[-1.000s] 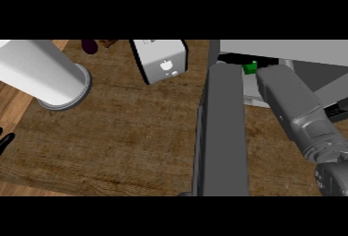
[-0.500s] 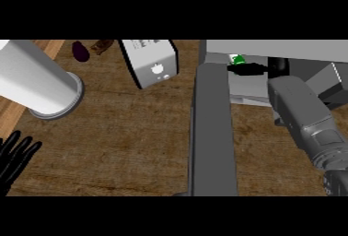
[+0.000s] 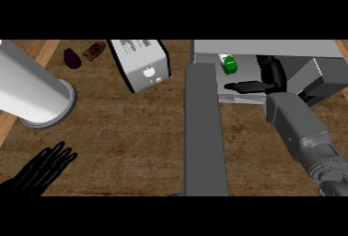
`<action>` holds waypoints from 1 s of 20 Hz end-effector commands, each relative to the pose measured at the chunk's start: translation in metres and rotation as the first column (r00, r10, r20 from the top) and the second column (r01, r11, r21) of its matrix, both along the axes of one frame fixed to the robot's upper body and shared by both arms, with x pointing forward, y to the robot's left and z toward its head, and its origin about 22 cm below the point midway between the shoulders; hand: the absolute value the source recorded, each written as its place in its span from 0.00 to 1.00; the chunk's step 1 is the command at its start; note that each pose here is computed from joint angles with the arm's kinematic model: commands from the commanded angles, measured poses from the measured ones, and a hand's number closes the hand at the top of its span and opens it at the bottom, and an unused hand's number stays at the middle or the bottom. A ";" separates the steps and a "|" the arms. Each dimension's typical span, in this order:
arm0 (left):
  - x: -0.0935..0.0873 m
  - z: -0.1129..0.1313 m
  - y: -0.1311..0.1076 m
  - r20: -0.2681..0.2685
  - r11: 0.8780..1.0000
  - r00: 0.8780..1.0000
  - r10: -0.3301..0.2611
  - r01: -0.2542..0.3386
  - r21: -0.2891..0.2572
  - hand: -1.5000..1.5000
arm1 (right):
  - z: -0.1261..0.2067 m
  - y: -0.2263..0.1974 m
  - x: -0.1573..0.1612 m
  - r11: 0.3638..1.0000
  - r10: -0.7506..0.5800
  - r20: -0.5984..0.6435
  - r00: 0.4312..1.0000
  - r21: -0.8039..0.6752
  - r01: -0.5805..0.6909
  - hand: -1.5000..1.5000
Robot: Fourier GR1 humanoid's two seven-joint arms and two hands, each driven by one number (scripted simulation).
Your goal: Pick up the milk, place it into the microwave and close the microwave
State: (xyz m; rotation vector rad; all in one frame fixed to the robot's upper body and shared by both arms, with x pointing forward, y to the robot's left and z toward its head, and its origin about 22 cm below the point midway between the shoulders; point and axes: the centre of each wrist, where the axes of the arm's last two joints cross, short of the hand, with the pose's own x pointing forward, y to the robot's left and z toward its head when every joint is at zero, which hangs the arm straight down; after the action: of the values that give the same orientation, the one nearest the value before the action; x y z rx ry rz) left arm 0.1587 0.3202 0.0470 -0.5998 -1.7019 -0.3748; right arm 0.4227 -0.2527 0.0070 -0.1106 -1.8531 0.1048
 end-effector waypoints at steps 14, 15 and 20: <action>0.040 -0.034 -0.050 -0.010 0.990 0.996 -0.088 0.088 0.111 1.00 | -0.119 0.028 -0.094 0.976 0.129 -0.118 0.985 0.192 -0.104 0.00; 0.038 -0.027 -0.063 -0.016 0.990 0.996 -0.086 0.087 0.110 1.00 | -0.134 0.032 -0.112 0.976 0.126 -0.129 0.984 0.194 -0.100 0.00; 0.055 -0.035 -0.080 0.008 0.979 0.994 -0.110 0.107 0.176 1.00 | -0.168 -0.009 -0.171 0.984 0.093 -0.156 0.983 0.167 -0.067 0.00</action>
State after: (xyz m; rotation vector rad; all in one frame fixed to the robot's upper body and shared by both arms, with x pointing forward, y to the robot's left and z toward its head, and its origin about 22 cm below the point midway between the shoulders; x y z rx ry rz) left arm 0.2097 0.2542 0.0136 -0.5843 -1.6338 -0.5577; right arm 0.2909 -0.2457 -0.1395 0.1091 -1.6984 0.0325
